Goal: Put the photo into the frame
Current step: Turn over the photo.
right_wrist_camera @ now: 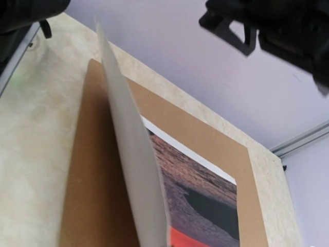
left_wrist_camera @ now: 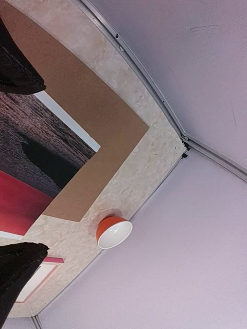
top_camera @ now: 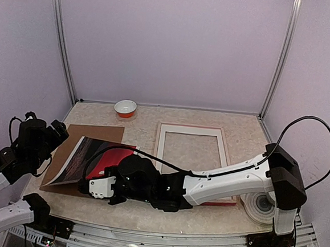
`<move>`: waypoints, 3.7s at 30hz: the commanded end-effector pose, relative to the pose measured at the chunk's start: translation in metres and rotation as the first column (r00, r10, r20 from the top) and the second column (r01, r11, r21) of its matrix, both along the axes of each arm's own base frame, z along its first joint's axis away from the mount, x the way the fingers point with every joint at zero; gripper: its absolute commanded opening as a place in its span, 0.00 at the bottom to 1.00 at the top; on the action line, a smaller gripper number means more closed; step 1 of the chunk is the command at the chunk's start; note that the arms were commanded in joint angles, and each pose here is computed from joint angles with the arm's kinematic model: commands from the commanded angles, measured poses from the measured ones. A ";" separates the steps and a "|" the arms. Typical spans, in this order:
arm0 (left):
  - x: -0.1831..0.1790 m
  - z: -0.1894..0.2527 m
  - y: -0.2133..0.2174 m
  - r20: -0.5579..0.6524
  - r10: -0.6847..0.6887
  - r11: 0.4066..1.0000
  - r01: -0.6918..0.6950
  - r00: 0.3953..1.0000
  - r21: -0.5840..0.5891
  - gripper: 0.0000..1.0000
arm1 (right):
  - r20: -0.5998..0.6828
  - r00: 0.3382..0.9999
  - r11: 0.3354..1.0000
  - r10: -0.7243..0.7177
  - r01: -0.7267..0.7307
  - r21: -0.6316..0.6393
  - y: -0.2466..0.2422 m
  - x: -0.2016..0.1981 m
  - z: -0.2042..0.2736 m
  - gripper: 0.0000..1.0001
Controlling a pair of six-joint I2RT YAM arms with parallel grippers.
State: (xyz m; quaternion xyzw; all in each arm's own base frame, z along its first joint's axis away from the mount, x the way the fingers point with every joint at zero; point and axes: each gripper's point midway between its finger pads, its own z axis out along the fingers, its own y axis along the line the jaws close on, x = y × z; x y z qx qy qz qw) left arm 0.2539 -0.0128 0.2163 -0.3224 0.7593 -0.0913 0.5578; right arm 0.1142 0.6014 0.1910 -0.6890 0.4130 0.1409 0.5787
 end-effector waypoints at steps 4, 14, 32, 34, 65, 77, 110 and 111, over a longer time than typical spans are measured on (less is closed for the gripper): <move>-0.003 0.011 0.011 0.002 0.007 0.999 -0.007 1.000 0.048 0.99 | -0.077 0.997 0.998 0.019 -0.014 0.059 -0.024 -0.007 0.043 0.00; -0.001 0.004 0.010 -0.012 0.002 0.999 -0.002 1.000 0.049 0.99 | -0.141 0.990 0.987 0.005 0.018 0.160 -0.063 0.003 0.098 0.00; 0.000 -0.001 0.009 -0.015 -0.003 0.999 0.004 1.000 0.044 0.99 | -0.222 0.974 0.933 0.039 0.044 0.357 -0.138 0.006 0.189 0.00; 0.000 -0.002 0.010 -0.017 -0.002 0.999 0.002 1.000 0.045 0.99 | -0.228 0.971 0.928 0.069 0.022 0.371 -0.147 0.000 0.197 0.00; 0.009 -0.013 0.004 -0.021 -0.030 0.999 0.030 0.999 0.031 0.99 | -0.524 0.834 0.835 -0.174 0.407 0.370 -0.255 0.023 0.262 0.00; 0.012 -0.017 0.001 -0.029 -0.041 0.999 0.042 0.999 0.029 0.99 | -0.570 0.631 0.694 -0.527 0.706 0.140 -0.274 0.082 0.216 0.00; 0.008 -0.026 -0.001 -0.039 -0.059 0.998 0.059 0.998 0.008 0.99 | -0.376 0.296 0.393 -0.878 0.894 -0.216 -0.331 0.292 0.014 0.00; 0.008 -0.028 -0.001 -0.042 -0.060 0.998 0.061 0.997 0.006 0.99 | -0.374 0.292 0.391 -0.880 0.893 -0.222 -0.329 0.295 0.011 0.00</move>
